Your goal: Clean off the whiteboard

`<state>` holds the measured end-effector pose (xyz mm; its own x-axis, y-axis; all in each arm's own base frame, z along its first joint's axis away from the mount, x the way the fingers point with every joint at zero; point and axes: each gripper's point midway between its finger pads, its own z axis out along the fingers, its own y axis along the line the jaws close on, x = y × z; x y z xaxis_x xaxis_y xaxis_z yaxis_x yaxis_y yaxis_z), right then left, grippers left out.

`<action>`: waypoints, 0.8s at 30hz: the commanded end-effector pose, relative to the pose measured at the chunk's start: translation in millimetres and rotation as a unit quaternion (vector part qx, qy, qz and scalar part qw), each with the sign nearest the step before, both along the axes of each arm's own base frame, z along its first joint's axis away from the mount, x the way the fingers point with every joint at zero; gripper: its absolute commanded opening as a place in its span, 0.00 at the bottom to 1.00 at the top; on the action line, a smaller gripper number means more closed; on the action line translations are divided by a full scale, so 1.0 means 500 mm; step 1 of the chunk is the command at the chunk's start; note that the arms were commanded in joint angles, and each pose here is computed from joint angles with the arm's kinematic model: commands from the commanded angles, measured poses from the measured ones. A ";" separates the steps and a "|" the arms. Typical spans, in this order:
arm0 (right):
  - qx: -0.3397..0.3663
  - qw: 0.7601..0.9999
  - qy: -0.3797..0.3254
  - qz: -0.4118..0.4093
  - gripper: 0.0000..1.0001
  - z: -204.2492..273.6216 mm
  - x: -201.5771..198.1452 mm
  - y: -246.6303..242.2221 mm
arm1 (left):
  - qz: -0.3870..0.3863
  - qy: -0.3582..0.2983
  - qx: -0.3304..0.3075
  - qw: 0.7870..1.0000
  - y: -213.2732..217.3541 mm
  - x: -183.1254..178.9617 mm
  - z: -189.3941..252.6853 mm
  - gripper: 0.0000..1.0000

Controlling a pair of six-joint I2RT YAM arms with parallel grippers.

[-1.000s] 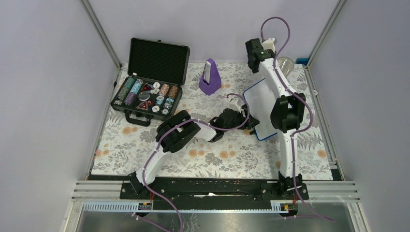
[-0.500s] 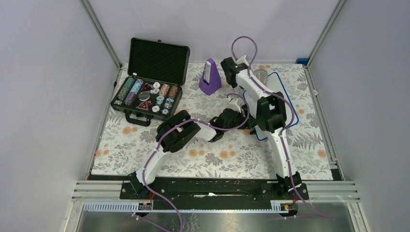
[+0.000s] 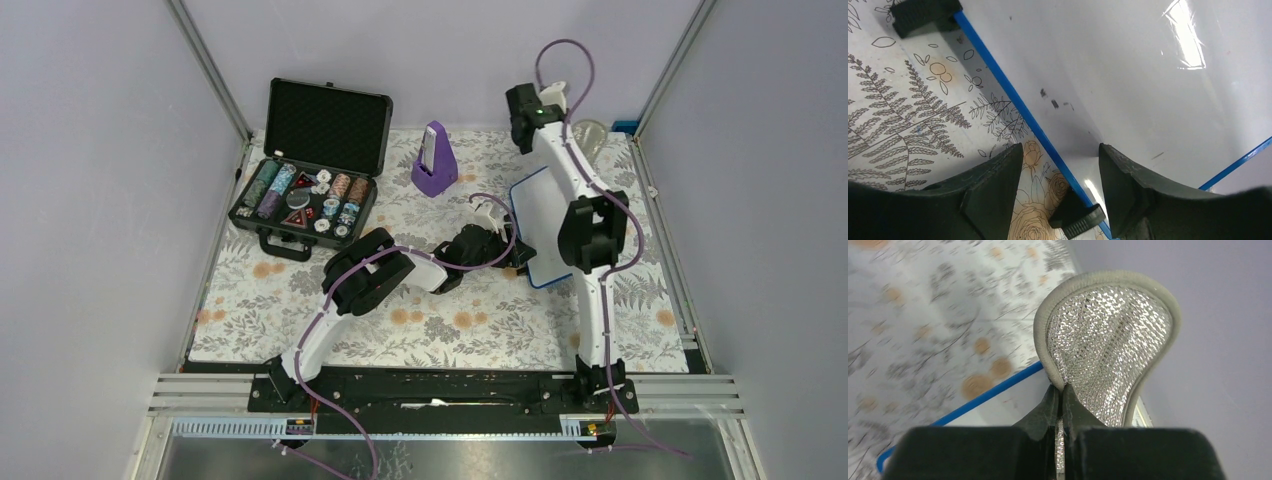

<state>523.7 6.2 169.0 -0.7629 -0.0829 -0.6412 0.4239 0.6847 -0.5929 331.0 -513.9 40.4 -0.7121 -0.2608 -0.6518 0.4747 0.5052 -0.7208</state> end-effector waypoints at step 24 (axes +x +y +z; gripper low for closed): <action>0.021 0.998 -0.054 0.039 0.00 0.093 0.005 0.084 | -0.013 0.059 0.090 0.994 0.033 -0.037 -0.146 0.62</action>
